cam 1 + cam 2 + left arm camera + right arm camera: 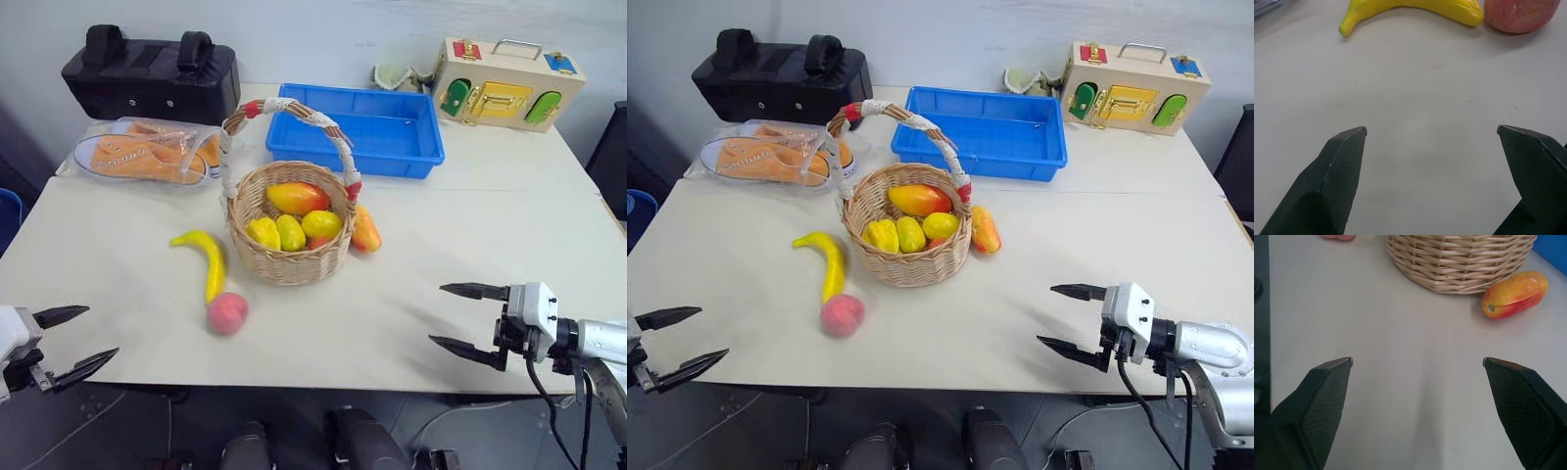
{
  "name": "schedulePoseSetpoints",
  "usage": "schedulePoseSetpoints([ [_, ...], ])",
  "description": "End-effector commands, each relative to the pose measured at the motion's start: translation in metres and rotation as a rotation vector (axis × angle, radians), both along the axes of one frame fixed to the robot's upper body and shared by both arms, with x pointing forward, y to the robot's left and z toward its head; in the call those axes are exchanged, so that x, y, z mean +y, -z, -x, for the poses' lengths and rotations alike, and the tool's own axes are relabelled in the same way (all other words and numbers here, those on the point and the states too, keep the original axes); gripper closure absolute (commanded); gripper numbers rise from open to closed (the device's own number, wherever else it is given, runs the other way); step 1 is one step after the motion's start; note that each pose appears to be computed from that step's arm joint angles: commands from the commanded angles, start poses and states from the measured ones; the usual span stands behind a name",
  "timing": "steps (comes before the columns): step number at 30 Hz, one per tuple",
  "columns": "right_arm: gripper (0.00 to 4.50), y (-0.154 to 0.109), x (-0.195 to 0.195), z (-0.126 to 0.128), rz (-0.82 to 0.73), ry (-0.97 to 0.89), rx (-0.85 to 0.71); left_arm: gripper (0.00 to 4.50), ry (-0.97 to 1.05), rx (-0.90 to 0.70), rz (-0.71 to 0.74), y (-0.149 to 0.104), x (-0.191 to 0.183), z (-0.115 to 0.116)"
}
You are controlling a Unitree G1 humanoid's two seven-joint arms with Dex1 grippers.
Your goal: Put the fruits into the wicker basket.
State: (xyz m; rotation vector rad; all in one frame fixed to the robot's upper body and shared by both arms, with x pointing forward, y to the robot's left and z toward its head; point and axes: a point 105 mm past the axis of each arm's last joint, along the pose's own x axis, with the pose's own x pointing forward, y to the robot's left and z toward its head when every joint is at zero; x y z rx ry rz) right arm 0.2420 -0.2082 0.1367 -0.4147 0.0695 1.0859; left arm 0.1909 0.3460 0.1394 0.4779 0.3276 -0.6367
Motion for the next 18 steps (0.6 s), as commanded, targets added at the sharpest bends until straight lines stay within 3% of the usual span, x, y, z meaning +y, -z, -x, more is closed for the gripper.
schedulePoseSetpoints([
  [1, 0.05, -0.010, 0.008, 0.002, -0.007, -0.037, -0.016, 0.00, 0.030, -0.019, 0.005, -0.009, -0.004, -0.002],
  [12, 0.05, -0.022, 0.023, 0.005, -0.106, -0.074, -0.116, 0.00, 0.012, -0.023, 0.095, -0.018, -0.003, -0.008],
  [18, 0.05, -0.066, 0.041, -0.005, -0.300, -0.017, -0.275, 0.00, -0.152, 0.260, 0.244, -0.018, -0.012, -0.019],
])
